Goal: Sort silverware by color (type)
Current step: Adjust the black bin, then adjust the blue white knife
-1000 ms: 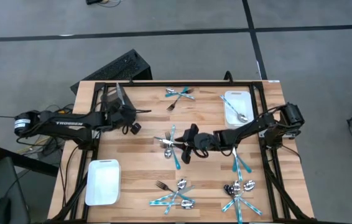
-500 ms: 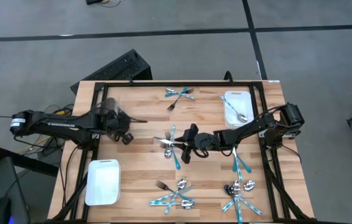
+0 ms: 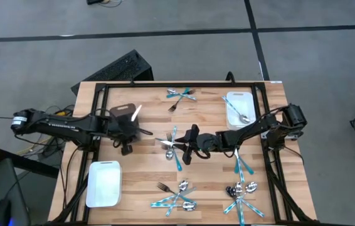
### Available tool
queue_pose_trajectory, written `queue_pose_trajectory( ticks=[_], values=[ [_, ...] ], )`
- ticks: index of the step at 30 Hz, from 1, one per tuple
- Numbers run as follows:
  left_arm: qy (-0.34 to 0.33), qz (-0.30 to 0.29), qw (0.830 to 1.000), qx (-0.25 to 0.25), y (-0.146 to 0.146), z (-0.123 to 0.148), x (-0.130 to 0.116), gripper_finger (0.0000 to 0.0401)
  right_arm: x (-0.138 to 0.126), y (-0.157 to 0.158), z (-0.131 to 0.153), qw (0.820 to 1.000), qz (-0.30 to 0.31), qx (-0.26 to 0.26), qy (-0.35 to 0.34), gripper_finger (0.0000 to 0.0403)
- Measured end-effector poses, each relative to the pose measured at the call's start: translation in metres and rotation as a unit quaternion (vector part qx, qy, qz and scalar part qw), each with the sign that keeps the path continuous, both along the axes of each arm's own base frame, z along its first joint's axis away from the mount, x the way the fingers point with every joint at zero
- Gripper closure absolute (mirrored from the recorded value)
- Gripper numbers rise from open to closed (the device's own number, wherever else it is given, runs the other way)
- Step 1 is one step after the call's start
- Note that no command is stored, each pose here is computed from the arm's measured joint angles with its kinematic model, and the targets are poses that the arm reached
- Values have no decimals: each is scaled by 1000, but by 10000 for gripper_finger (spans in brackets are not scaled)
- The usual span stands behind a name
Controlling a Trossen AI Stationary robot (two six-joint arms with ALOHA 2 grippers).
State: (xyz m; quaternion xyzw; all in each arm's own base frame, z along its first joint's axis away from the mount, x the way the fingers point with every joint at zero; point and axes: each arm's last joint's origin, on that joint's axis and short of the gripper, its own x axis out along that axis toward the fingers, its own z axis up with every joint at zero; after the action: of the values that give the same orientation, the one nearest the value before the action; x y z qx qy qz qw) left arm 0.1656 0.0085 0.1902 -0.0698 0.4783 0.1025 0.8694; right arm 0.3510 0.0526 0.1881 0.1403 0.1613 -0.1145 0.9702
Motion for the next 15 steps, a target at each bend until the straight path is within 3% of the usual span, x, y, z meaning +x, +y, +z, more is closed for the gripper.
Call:
queue_pose_trajectory(
  ticks=[7, 15],
  values=[
    [-1, 33, 999, 10, 2, -1, 1, 385, 1, 3, 3, 1000, 4, 3, -16, 274],
    [-36, 79, 996, 5, 3, 8, -5, 292, 0, 7, 3, 1000, 11, 3, -15, 275]
  ],
)
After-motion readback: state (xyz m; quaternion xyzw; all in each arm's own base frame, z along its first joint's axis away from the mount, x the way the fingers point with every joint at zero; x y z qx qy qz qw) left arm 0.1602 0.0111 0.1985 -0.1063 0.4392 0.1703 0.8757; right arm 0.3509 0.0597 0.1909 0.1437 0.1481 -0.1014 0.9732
